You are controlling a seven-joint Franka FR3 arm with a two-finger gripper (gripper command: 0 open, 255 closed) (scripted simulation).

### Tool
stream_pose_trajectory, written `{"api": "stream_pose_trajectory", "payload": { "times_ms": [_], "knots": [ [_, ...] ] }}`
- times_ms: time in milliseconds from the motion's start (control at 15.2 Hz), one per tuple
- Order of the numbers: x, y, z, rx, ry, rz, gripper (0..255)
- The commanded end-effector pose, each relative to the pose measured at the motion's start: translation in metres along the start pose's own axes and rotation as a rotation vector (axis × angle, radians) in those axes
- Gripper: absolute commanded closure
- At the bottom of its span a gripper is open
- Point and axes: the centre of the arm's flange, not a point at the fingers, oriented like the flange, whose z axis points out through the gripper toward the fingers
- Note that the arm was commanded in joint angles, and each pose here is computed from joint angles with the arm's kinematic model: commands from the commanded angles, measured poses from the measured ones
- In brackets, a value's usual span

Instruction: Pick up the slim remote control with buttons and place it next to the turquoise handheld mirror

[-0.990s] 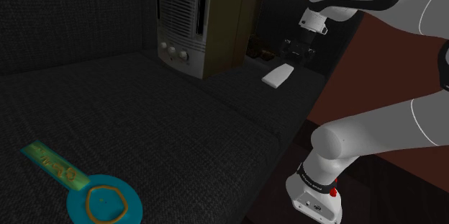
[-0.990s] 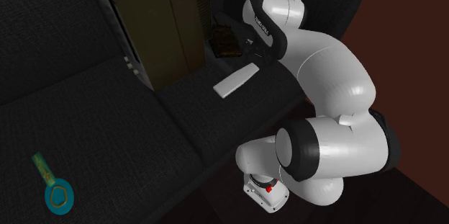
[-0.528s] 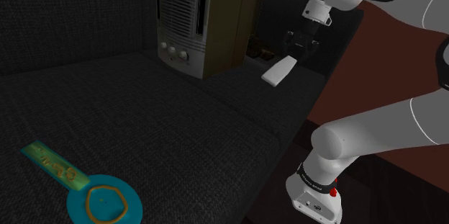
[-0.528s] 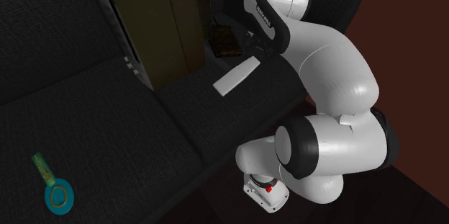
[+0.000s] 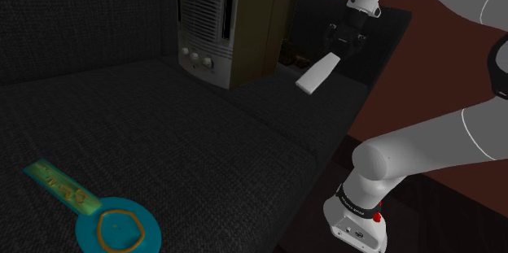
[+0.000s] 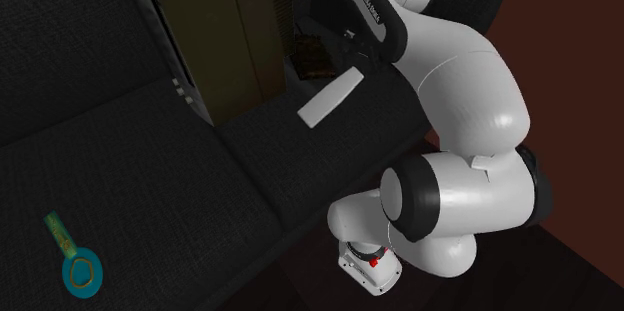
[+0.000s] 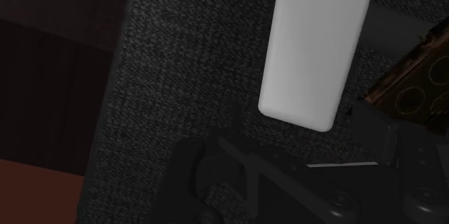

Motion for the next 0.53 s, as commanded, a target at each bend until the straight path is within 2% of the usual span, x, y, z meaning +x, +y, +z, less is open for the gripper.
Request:
{"api": "stream_pose_trajectory", "payload": {
  "times_ms": [0, 462],
  "knots": [
    [-0.014, -0.005, -0.002, 0.0, 0.0, 0.0, 255],
    [-0.099, -0.039, 0.013, 0.0, 0.0, 0.0, 255]
  ]
}}
